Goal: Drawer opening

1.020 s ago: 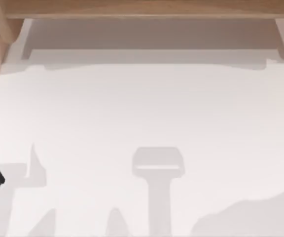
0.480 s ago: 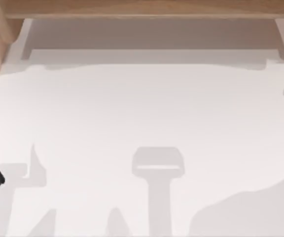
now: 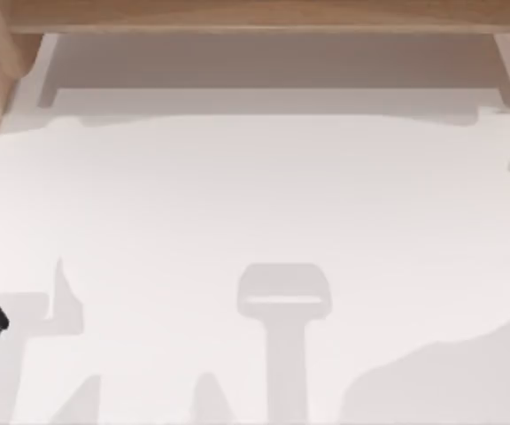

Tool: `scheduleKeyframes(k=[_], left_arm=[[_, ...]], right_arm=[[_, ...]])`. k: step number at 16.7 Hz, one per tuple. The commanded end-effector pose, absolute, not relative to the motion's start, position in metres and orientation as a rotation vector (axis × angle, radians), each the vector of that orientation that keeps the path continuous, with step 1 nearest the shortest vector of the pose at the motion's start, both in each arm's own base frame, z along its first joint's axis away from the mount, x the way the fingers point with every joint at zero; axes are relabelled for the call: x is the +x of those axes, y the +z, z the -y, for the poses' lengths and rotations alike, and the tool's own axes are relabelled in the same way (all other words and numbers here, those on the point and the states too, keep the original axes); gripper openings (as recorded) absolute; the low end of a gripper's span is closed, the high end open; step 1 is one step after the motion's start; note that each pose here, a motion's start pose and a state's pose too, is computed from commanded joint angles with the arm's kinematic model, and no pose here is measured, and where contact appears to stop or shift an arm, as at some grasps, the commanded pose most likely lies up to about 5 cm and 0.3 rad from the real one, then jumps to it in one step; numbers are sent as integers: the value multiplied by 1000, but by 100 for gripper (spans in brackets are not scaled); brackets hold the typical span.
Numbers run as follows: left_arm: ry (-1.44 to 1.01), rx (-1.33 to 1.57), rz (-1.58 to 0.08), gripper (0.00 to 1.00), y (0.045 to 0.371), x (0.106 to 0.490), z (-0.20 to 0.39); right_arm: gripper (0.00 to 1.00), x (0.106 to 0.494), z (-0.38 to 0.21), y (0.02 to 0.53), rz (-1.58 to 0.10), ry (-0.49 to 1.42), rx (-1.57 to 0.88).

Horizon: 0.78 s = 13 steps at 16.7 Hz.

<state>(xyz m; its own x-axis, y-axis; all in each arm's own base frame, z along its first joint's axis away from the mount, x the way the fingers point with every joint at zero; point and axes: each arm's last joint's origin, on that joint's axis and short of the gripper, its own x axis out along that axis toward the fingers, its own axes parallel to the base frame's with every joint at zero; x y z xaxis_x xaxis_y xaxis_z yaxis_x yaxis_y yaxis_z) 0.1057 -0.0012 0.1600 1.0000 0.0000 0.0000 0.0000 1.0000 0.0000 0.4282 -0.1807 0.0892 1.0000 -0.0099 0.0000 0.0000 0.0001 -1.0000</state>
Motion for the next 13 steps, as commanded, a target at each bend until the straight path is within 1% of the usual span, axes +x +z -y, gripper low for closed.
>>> scheduleKeyframes(k=[6,7,13], left_arm=[[0,0,0,100,160,106,1],[0,0,0,100,160,106,1],[0,0,0,100,160,106,1]], right_arm=[[2,428,181,89,-8,-8,-1571],[0,428,181,89,-8,-8,-1571],[0,428,181,89,-8,-8,-1571]])
